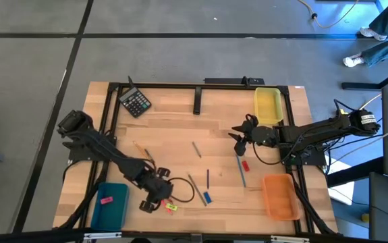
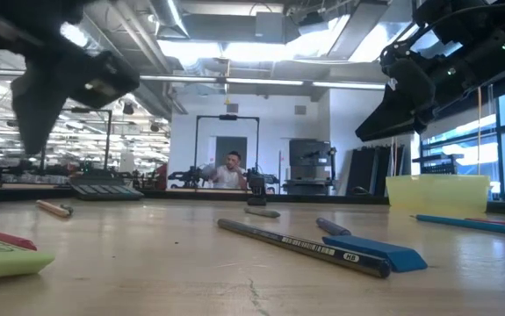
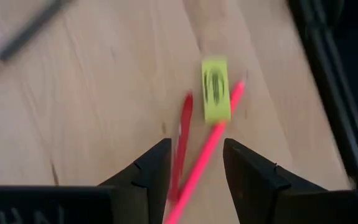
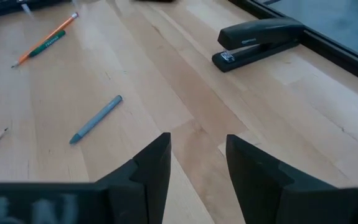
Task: Sort crayons/erasers/pens/pencils in bins
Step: Put the yellow eraser into the blue bin, then put the red eraser into the blue bin
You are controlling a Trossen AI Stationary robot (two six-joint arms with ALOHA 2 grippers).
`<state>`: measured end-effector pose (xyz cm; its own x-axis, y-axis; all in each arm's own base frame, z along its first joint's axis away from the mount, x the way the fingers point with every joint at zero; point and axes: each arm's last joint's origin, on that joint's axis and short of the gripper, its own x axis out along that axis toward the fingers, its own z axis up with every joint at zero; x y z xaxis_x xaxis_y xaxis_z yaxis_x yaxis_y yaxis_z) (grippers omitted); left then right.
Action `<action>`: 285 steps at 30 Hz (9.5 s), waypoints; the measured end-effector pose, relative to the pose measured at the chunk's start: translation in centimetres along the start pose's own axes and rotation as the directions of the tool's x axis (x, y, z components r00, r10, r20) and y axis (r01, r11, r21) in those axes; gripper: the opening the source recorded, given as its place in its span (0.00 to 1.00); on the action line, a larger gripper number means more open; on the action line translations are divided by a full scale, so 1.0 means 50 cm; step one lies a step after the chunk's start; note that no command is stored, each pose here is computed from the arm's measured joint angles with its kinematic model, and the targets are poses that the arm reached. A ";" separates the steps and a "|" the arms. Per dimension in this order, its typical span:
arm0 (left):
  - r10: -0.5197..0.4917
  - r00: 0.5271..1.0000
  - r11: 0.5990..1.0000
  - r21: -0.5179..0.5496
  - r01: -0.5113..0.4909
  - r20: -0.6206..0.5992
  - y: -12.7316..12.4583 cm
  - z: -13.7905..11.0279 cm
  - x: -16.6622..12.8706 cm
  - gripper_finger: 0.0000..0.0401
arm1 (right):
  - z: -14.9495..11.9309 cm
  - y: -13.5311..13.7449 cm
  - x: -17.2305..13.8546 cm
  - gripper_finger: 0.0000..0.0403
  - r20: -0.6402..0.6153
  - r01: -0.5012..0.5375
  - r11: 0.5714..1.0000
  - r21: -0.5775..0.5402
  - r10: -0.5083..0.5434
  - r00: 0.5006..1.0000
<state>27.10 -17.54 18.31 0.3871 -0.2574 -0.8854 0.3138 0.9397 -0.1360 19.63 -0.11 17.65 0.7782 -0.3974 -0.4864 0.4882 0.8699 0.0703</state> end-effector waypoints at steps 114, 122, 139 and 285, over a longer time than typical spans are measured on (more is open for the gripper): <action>-0.255 0.895 0.717 -0.692 -0.079 -0.367 -0.156 -0.143 -0.149 0.23 | -0.006 0.003 0.000 0.39 -0.041 -0.064 0.991 -0.116 0.059 0.997; -0.146 0.858 0.771 -0.600 -0.213 -0.492 -0.171 -0.191 -0.147 0.23 | -0.005 0.003 0.000 0.39 -0.041 -0.064 0.991 -0.115 0.059 0.997; -0.098 0.813 0.694 -0.625 -0.358 -0.574 -0.139 -0.256 -0.098 0.28 | -0.005 0.003 0.000 0.39 -0.040 -0.064 0.991 -0.114 0.059 0.997; 0.241 0.750 0.962 -0.051 -0.268 0.616 0.489 0.339 0.313 0.34 | 0.017 -0.005 -0.132 0.39 -0.517 0.312 0.924 -0.220 -0.381 0.766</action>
<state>55.53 -2.43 8.69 0.9001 -0.1049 -0.4230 0.1543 0.9844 0.0842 14.70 2.09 21.57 0.2056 -0.4851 -0.8499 0.6068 0.7446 -0.2782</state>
